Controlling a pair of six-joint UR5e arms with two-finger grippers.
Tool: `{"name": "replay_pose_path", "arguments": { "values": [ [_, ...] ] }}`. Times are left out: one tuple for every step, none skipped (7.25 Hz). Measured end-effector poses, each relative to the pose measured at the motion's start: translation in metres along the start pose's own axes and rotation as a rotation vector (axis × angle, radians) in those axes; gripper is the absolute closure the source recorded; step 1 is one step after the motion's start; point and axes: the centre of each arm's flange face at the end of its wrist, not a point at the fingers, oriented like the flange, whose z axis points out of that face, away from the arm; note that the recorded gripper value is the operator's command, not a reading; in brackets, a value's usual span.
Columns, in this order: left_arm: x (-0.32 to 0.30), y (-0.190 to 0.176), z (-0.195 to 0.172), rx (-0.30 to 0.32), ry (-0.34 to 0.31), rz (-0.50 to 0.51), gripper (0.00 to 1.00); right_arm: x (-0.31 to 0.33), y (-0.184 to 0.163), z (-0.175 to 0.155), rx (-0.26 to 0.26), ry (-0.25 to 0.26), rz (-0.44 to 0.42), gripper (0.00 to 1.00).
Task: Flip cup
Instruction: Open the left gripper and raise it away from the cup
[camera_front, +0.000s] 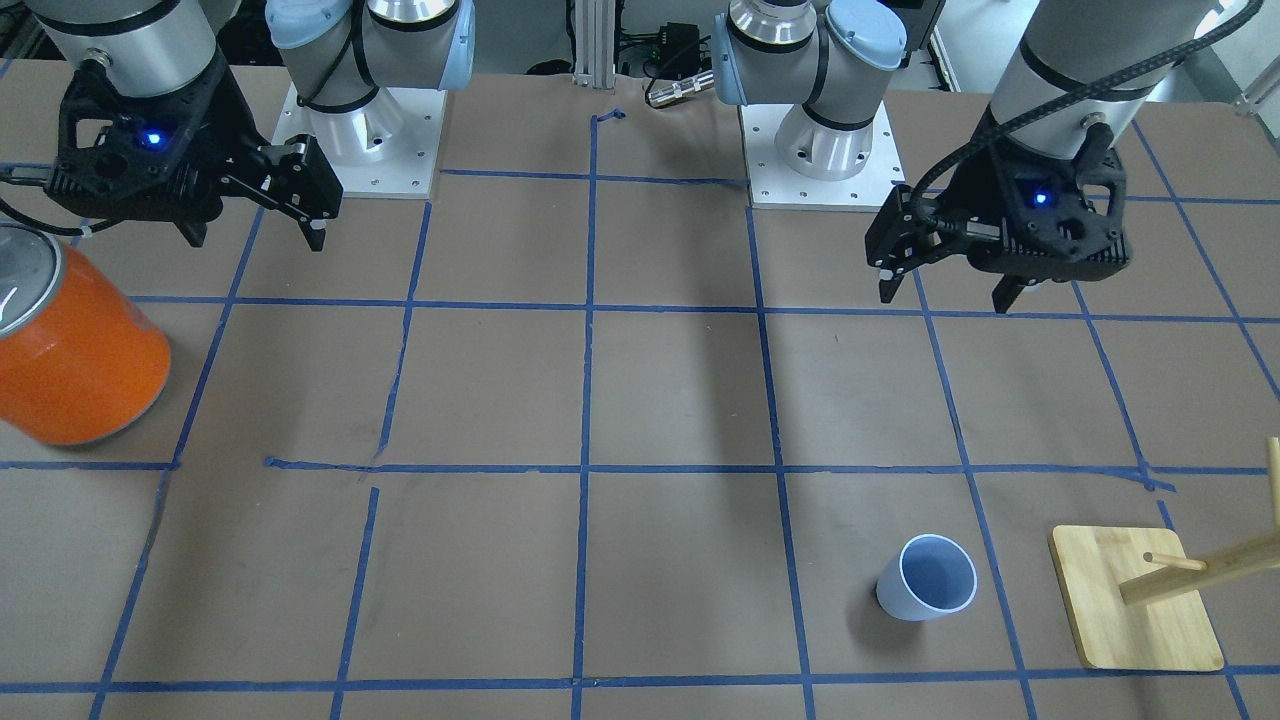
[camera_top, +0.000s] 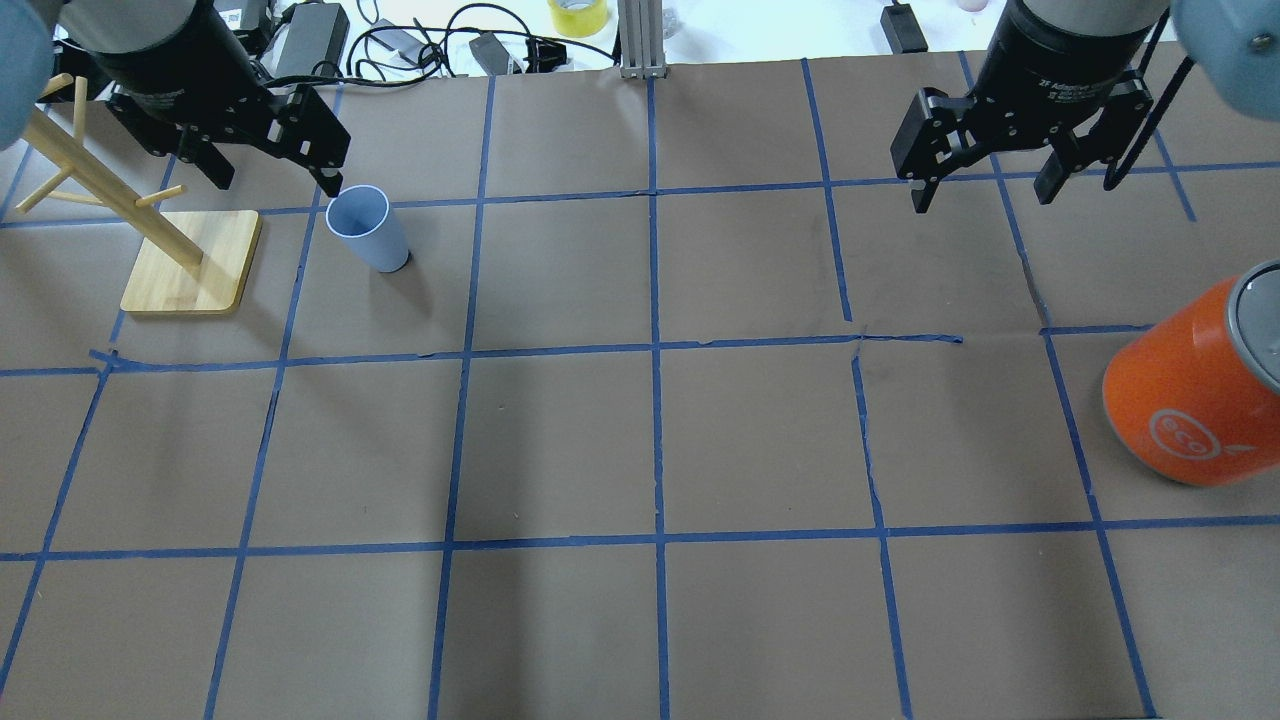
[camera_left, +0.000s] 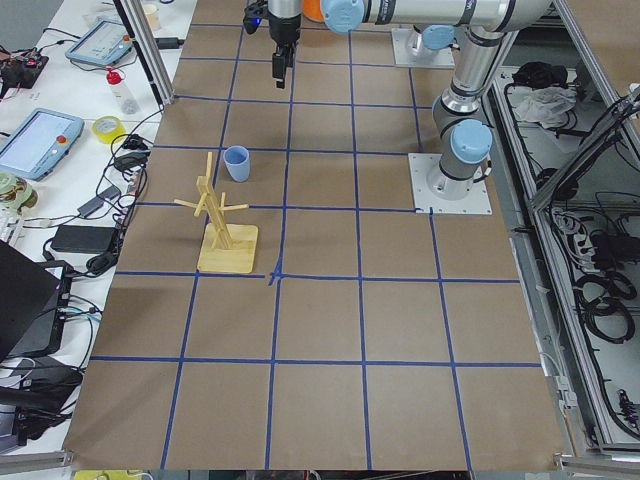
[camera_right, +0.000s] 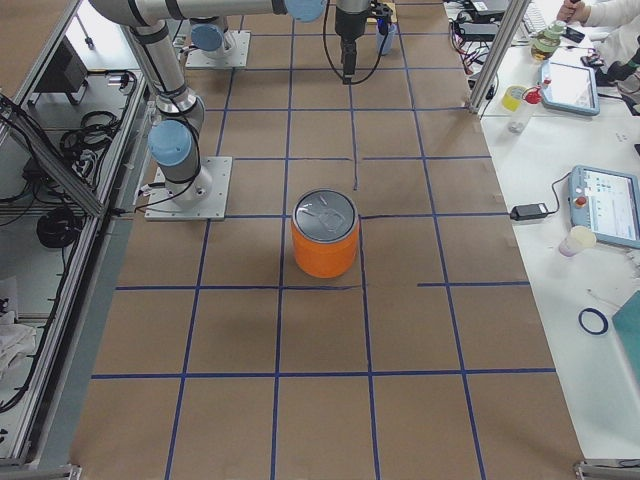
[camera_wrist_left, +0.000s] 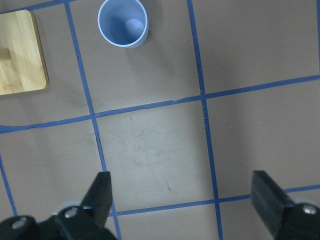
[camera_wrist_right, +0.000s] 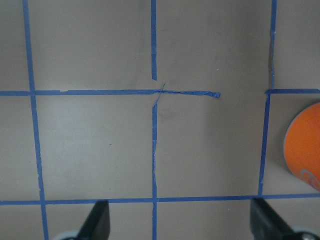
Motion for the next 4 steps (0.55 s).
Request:
{"name": "replay_pose_path", "arguments": {
  "values": [
    [0.021,-0.002,0.004,-0.003,0.001,-0.042,0.00,0.000,0.000,0.001,-0.002,0.000,0.000,0.00],
    [0.034,-0.004,0.006,-0.004,0.002,-0.086,0.00,0.000,0.000,0.002,-0.003,0.000,0.000,0.00],
    [0.039,-0.005,0.006,-0.002,0.002,-0.108,0.00,0.000,0.000,0.003,-0.003,0.000,0.000,0.00],
    [0.041,-0.006,0.004,0.001,0.005,-0.117,0.00,0.000,0.000,0.003,-0.003,0.000,0.000,0.00]
  ]
}}
